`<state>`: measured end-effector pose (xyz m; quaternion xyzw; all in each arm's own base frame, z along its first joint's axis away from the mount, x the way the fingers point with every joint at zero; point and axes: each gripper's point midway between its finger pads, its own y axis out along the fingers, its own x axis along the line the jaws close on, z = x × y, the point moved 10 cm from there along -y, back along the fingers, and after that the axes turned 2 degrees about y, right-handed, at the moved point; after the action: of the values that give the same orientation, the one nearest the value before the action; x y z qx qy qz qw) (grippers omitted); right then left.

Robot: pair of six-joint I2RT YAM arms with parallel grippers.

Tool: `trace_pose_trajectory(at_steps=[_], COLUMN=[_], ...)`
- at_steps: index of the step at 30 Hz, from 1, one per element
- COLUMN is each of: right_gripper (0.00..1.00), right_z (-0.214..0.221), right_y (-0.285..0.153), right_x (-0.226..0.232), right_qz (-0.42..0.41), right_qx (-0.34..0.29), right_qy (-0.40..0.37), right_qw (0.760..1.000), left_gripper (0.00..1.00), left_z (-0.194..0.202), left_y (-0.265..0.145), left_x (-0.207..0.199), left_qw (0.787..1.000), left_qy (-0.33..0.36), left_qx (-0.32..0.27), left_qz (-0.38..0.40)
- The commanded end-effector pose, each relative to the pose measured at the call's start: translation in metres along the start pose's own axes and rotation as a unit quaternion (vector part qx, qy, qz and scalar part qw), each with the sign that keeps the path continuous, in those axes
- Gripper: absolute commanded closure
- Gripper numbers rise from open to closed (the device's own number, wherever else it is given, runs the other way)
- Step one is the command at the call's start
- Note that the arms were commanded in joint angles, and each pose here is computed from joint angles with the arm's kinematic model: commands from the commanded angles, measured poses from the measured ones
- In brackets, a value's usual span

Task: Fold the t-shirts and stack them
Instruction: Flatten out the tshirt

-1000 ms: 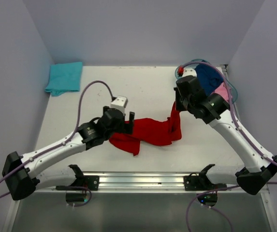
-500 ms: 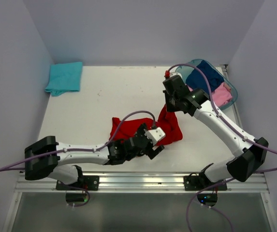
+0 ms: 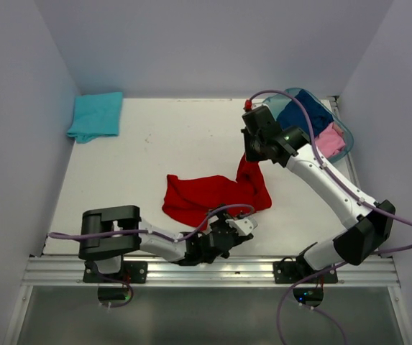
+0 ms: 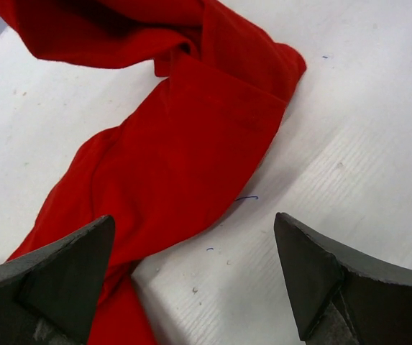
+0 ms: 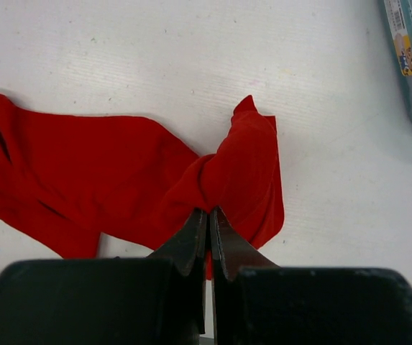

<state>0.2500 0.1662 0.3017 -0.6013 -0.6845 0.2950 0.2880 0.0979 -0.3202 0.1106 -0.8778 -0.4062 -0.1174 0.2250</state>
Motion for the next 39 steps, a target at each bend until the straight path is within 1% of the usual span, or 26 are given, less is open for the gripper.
trace_pose_trajectory(at_steps=[1,3,5,12,18,26,32,38,39], right_gripper=[1.0,1.0,1.0,1.0,1.0,1.0,1.0,1.0,1.0], right_z=[-0.012,-0.013,-0.013,-0.013,-0.013,-0.014,-0.014,-0.012,-0.012], right_y=[-0.007,-0.007,-0.007,-0.005,-0.006,-0.012,-0.012,-0.013,-0.013], right_x=[0.001,0.0,-0.001,-0.004,-0.006,-0.01,-0.014,-0.017,-0.017], right_qz=[-0.016,-0.014,-0.012,-0.012,-0.012,-0.014,-0.01,-0.01,-0.009], right_qx=[-0.021,-0.022,-0.022,-0.019,-0.02,-0.024,-0.024,-0.023,-0.022], right_qy=[0.006,0.006,0.007,0.008,0.008,0.008,0.007,0.007,0.006], right_qw=[1.0,1.0,1.0,1.0,1.0,1.0,1.0,1.0,1.0], left_gripper=[0.05,0.06,0.07,0.08,0.08,0.08,0.09,0.11,0.13], left_z=[-0.019,-0.016,-0.015,-0.027,-0.035,-0.034,-0.031,-0.029,-0.029], left_y=[0.004,0.006,0.005,0.003,0.01,0.021,0.033,0.046,0.047], left_x=[-0.005,-0.012,-0.021,-0.035,-0.046,-0.059,-0.06,-0.051,-0.05], left_qw=[0.992,0.99,0.99,0.987,0.987,0.988,0.989,0.989,0.989], left_qy=[-0.048,-0.055,-0.053,-0.073,-0.069,-0.061,-0.064,-0.063,-0.064], left_qx=[-0.06,-0.068,-0.074,-0.093,-0.112,-0.114,-0.11,-0.103,-0.103], left_qz=[-0.098,-0.111,-0.108,-0.106,-0.093,-0.079,-0.078,-0.082,-0.082])
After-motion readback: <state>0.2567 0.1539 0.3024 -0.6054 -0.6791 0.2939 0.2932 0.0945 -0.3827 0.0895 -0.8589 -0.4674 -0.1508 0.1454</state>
